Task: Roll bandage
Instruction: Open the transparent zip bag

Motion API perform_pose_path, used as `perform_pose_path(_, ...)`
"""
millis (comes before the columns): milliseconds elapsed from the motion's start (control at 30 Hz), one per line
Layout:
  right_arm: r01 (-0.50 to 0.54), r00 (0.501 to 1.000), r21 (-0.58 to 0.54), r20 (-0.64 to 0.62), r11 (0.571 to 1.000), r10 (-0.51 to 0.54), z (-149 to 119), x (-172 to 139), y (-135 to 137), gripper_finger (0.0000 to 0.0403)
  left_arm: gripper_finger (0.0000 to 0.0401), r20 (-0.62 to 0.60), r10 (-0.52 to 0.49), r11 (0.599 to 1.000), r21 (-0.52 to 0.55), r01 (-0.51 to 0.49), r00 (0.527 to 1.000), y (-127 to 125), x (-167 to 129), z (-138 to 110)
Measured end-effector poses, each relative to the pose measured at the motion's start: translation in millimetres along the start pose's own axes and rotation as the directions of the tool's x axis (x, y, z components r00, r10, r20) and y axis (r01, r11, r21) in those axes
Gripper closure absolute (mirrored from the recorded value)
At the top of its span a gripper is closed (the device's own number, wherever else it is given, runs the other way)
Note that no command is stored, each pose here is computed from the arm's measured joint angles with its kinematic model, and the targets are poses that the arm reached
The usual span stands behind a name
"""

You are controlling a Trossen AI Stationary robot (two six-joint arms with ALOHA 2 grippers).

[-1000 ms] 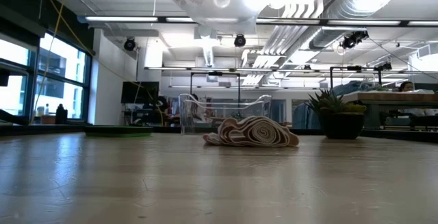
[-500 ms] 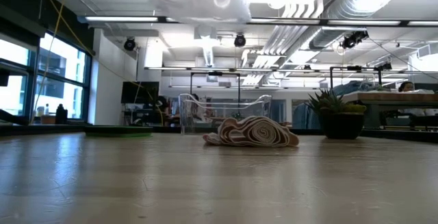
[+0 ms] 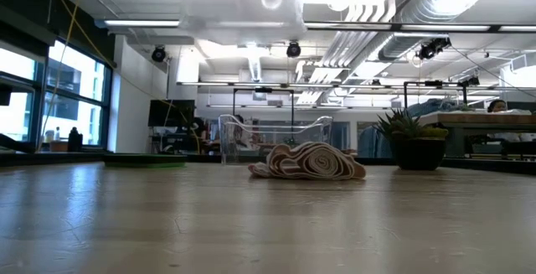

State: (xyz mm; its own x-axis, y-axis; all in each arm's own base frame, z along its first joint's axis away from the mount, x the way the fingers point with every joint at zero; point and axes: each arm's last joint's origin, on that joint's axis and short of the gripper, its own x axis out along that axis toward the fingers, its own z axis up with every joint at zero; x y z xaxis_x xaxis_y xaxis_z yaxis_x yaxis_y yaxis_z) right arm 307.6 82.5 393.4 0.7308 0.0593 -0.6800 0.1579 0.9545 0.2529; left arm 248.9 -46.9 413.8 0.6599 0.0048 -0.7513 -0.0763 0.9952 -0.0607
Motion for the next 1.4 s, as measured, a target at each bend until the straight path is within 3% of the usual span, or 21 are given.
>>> perform_pose_path(67, 0.009, 0.998, 0.009, -0.063, 1.0, -0.008, -6.3, -0.5, -1.8, 0.036, 0.0401, -0.068, 0.038, 0.999, 0.008, -0.038, 0.997, -0.1, -1.4, -8.6)
perform_pose_path(200, 0.0, 0.999, 0.028, -0.04, 1.0, 0.002, -3.9, -0.5, -0.8, 0.0315, 0.0401, -0.061, 0.068, 0.997, -0.016, -0.069, 0.996, -1.8, -4.7, -10.3)
perform_pose_path(433, 0.034, 0.997, 0.067, -0.067, 0.997, -0.029, -7.1, -0.7, -2.7, 0.0248, 0.0401, -0.077, 0.034, 0.994, -0.104, -0.042, 0.997, -13.4, 1.5, -18.1)
perform_pose_path(667, 0.1, 0.975, 0.059, -0.207, 0.993, -0.086, -23.3, -3.9, -3.5, 0.0243, 0.0401, -0.116, -0.098, 0.974, -0.217, 0.071, 0.988, -49.0, 37.3, -73.9)
perform_pose_path(767, 0.12, 0.967, 0.07, -0.236, 0.99, -0.101, -30.6, -2.1, -1.4, 0.0243, 0.0401, -0.075, -0.186, 0.925, -0.348, 0.149, 0.98, -56.3, 52.5, -106.0)
perform_pose_path(900, 0.14, 0.953, 0.096, -0.284, 0.986, -0.108, -44.3, 5.7, 2.0, 0.0242, 0.0401, 0.137, -0.32, 0.792, -0.504, 0.344, 0.937, -55.1, 57.9, -126.0)
perform_pose_path(1000, 0.147, 0.942, 0.11, -0.318, 0.983, -0.106, -56.0, 13.0, 4.8, 0.0242, 0.0401, 0.141, -0.314, 0.749, -0.57, 0.336, 0.939, -42.0, 67.0, -144.5)
perform_pose_path(1133, 0.141, 0.943, 0.124, -0.318, 0.982, -0.095, -65.7, 22.0, 8.8, 0.0242, 0.0392, 0.022, -0.225, 0.75, -0.634, 0.187, 0.974, -21.5, 81.0, -169.2)
perform_pose_path(1233, 0.146, 0.949, 0.145, -0.301, 0.979, -0.097, -68.5, 26.5, 10.1, 0.0242, 0.0363, -0.02, -0.195, 0.802, -0.579, 0.148, 0.981, -14.1, 87.1, -174.5)
perform_pose_path(1400, 0.18, 0.955, 0.206, -0.271, 0.962, -0.121, -63.8, 28.6, 4.5, 0.0242, 0.0293, 0.033, -0.186, 0.881, -0.437, 0.181, 0.982, -8.0, 89.2, -166.1)
